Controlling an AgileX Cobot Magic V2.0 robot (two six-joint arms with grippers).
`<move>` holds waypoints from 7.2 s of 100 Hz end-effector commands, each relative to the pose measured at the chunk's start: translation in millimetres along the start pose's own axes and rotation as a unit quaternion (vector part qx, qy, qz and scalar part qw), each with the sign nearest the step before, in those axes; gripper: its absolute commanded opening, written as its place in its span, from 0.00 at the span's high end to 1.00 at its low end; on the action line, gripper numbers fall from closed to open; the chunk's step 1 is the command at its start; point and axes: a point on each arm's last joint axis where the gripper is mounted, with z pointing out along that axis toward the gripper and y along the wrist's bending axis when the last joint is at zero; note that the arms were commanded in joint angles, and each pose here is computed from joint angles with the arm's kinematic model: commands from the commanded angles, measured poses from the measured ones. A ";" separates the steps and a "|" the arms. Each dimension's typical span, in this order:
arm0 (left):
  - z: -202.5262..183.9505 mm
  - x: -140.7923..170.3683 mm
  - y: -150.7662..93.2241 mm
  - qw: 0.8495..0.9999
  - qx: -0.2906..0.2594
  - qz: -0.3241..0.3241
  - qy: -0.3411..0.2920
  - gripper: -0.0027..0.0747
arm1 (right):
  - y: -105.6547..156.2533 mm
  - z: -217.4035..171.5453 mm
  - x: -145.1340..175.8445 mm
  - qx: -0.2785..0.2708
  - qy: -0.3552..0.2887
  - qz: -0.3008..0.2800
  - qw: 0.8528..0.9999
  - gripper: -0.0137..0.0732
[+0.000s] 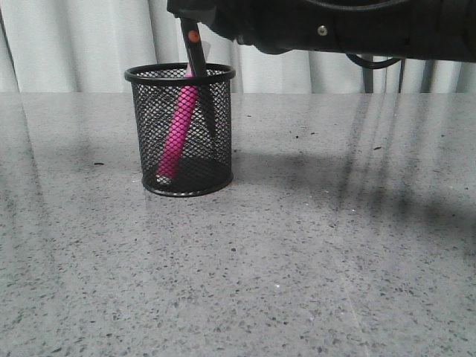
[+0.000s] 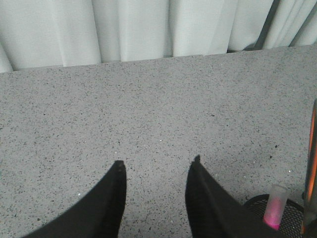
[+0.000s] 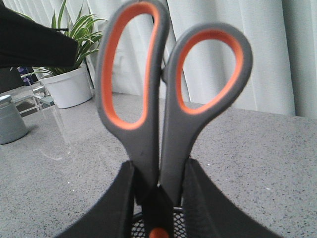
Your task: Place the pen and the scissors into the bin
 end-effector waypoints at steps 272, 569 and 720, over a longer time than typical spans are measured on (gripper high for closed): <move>-128.3 146.1 16.4 0.949 0.017 0.049 -0.311 0.99 | 36.8 -235.4 -79.3 0.151 -0.037 -0.148 0.977 0.92; -106.3 257.3 48.0 0.937 -0.162 0.044 -0.306 0.99 | 38.7 -286.1 -31.1 0.177 -0.068 -0.153 0.970 0.92; -106.3 257.3 48.0 0.937 -0.162 0.044 -0.306 0.99 | 4.3 -290.7 31.3 0.371 0.044 -0.138 0.917 0.92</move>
